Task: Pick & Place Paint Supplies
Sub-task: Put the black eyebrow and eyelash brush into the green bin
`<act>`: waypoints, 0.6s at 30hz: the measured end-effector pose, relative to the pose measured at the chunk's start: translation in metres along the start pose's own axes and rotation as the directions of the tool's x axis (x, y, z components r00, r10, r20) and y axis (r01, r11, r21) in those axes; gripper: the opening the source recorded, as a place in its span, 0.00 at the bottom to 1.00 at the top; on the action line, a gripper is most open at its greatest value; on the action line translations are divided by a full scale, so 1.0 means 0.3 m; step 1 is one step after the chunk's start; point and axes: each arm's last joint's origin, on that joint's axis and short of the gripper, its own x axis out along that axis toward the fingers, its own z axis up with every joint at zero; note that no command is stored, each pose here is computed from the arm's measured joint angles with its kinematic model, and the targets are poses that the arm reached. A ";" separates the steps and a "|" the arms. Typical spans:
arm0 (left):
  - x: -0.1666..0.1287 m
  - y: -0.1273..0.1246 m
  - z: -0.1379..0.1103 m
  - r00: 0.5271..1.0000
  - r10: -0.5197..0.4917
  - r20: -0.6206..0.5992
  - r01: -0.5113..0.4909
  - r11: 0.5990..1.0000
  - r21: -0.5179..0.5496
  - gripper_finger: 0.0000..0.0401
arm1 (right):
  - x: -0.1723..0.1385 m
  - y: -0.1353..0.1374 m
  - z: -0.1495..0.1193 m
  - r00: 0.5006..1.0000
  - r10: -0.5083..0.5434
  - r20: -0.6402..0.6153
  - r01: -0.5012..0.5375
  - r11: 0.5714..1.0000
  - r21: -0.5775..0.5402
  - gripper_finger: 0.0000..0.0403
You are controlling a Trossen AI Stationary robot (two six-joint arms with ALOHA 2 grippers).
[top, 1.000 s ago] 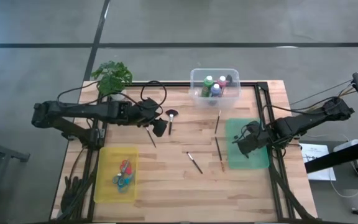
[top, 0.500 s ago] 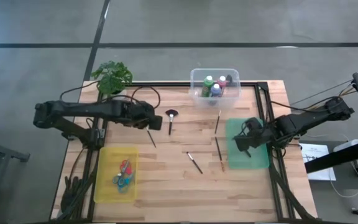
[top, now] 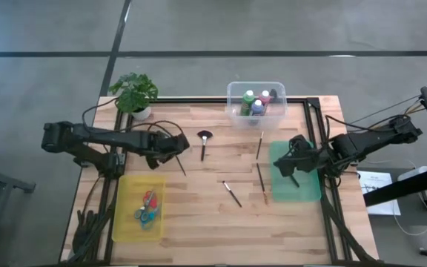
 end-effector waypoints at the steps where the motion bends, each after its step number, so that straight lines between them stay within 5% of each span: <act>1: 0.012 0.009 0.001 1.000 -0.006 -0.002 0.006 1.000 -0.008 0.32 | -0.004 0.007 0.004 1.000 0.014 0.012 -0.014 1.000 -0.007 0.59; 18: 0.165 0.029 0.013 0.999 0.019 0.028 -0.017 0.998 -0.063 0.32 | -0.033 0.041 0.024 0.995 0.073 0.061 -0.071 0.997 -0.043 0.59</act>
